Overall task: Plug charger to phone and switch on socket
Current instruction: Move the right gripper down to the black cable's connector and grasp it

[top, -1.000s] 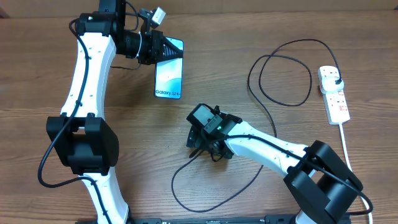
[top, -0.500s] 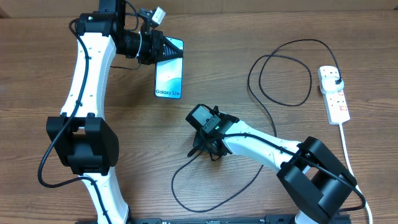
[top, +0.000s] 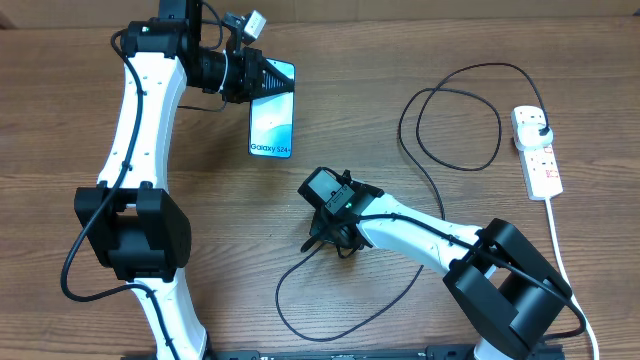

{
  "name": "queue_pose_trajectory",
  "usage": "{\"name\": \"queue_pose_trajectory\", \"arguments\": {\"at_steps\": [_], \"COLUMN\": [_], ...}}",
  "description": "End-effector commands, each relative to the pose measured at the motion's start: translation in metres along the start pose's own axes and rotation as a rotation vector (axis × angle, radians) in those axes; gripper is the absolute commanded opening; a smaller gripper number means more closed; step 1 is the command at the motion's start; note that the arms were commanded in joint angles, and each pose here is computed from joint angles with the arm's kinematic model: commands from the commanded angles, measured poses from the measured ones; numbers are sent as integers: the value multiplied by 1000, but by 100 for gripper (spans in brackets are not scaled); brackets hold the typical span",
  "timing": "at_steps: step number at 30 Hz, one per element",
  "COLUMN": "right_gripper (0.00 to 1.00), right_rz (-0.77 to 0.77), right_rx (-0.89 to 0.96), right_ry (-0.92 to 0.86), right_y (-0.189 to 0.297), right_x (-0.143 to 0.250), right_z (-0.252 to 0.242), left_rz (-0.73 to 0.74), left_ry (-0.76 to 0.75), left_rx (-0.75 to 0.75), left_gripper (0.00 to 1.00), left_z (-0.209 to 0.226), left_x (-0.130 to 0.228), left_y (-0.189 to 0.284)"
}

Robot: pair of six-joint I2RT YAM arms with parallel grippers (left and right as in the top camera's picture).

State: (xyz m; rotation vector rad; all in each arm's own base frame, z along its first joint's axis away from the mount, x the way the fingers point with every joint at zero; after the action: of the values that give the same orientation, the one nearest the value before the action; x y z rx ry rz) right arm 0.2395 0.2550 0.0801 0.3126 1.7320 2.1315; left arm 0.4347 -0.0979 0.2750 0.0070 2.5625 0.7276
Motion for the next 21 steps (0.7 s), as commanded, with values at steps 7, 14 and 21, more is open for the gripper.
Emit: {"name": "queue_pose_trajectory", "arguments": {"at_steps": [7,14,21], "right_gripper": [24,24,7], "right_rz": [-34,-36,-37], "right_rx": [21,21,17], "right_ry": [-19,-22,-20], "right_y": [-5,-5,-5], "right_x": [-8,-10,-10], "right_z": [-5,-5,-4], "left_rz": [-21,-22,-24], "left_ry": [-10,-11,-13], "left_rx": [39,39,39], "left_gripper": [4,4,4], "left_z": [-12,-12,-12], "left_x": [-4,-4,-4], "left_y": [5,5,5]}}
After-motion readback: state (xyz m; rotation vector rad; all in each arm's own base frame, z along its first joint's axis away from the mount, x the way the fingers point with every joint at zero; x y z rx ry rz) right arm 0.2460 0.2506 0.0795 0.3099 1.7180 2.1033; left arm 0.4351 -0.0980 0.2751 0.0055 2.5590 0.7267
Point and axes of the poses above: each gripper's point midway between its finger pads, its own y axis back along the fingers, its own z axis along the line the jaws close on, x = y × z, the point moved 8 cm from there along y, back along the fingers, and after that the axes turned 9 degrees about -y, right-handed, at the moved point
